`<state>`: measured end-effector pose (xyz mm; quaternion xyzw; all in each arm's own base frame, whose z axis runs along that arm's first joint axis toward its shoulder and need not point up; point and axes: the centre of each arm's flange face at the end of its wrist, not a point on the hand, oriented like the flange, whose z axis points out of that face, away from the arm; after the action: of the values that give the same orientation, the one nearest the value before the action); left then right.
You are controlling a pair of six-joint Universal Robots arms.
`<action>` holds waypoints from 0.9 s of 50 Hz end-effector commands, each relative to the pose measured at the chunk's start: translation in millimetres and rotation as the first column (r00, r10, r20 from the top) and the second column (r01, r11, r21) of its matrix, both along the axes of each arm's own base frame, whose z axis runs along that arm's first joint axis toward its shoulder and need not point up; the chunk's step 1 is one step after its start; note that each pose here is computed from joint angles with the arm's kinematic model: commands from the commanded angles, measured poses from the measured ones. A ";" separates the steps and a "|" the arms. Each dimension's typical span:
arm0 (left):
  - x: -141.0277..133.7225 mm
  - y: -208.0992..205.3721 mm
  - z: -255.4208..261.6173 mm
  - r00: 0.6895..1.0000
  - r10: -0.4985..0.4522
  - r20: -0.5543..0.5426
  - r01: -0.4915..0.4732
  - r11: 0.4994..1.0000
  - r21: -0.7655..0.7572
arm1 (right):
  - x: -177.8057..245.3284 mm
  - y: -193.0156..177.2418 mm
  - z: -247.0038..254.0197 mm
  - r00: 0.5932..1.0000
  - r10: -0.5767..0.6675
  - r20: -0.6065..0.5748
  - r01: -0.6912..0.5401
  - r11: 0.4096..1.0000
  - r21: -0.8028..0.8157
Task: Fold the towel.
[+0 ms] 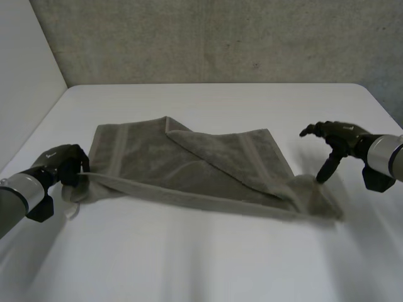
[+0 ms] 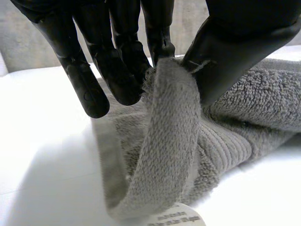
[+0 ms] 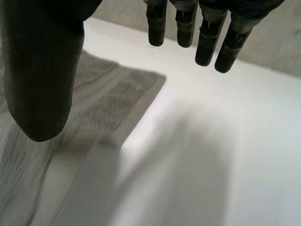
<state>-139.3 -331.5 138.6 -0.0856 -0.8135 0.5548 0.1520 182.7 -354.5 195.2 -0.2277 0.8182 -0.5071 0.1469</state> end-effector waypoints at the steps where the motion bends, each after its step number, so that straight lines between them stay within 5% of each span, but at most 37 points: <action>1: 1.2 -0.2 1.7 1.000 0.008 0.002 -0.008 1.000 -0.006 | 1.3 13.5 27.3 0.999 0.036 -0.029 -0.039 0.994 -0.104; 6: 1.6 0.1 1.3 1.000 0.010 0.001 -0.010 1.000 -0.003 | 9.0 48.8 27.1 0.977 0.172 -0.129 -0.188 0.974 -0.126; 17: 1.2 -0.7 0.4 1.000 0.008 0.001 -0.008 1.000 -0.001 | 6.5 107.3 -13.1 0.927 0.288 -0.239 -0.303 0.953 -0.027; 45: 0.9 2.6 -0.8 1.000 0.008 0.000 -0.008 1.000 0.012 | 9.4 124.7 -61.2 0.857 0.369 -0.361 -0.425 0.901 -0.086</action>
<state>-138.5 -329.2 138.2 -0.0815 -0.8167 0.5511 0.1502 191.3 -226.0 137.6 -0.4842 0.7299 -0.4730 0.0946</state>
